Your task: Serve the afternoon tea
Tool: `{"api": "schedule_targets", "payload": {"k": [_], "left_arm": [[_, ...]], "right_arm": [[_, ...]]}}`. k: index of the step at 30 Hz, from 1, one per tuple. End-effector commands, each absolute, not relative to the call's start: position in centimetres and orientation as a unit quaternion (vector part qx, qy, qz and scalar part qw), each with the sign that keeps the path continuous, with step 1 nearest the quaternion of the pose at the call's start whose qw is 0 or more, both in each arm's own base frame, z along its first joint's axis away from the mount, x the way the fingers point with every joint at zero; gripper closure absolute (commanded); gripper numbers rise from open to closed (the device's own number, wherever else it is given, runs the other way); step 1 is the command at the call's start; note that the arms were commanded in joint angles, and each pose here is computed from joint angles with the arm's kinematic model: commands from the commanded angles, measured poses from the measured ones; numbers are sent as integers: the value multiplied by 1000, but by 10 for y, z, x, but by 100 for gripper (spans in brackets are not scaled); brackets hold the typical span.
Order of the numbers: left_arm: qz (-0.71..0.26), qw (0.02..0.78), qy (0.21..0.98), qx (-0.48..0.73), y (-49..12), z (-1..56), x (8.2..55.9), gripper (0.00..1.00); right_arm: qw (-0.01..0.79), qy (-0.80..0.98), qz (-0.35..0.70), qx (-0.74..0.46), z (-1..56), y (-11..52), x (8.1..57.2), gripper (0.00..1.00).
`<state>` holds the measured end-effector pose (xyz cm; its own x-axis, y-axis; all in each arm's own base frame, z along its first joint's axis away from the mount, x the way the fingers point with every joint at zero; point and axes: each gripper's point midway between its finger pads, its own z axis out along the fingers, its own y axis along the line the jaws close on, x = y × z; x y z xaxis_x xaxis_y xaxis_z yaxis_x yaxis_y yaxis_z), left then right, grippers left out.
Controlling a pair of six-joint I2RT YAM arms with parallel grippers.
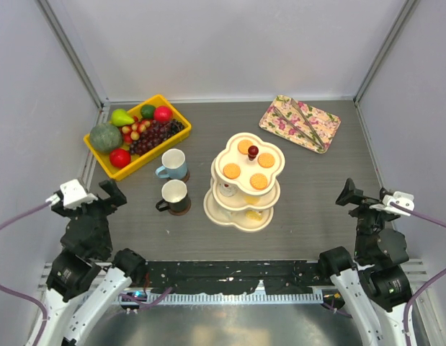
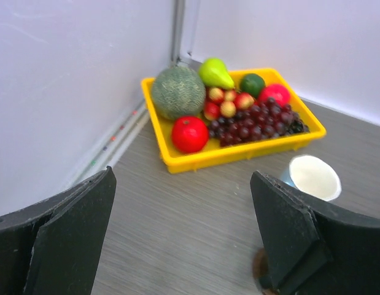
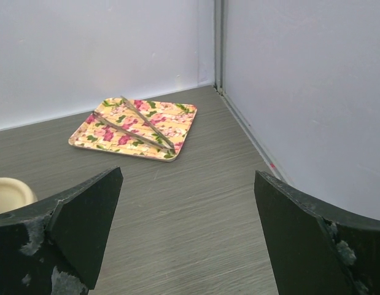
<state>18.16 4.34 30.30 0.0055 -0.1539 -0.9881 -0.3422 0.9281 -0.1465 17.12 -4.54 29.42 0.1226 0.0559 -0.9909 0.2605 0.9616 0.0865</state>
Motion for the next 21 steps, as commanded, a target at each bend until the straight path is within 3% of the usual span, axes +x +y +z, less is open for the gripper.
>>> {"api": "schedule_targets", "payload": {"k": [1, 8, 21], "left_arm": [[122, 730, 637, -214, 73, 306, 169, 1], [109, 755, 599, -244, 79, 289, 165, 1], [117, 757, 584, -269, 86, 282, 163, 1]], "right_arm": [[756, 628, -91, 162, 301, -63, 161, 5], [767, 592, -105, 224, 294, -82, 148, 5], [786, 577, -95, 198, 302, -77, 145, 5]]}}
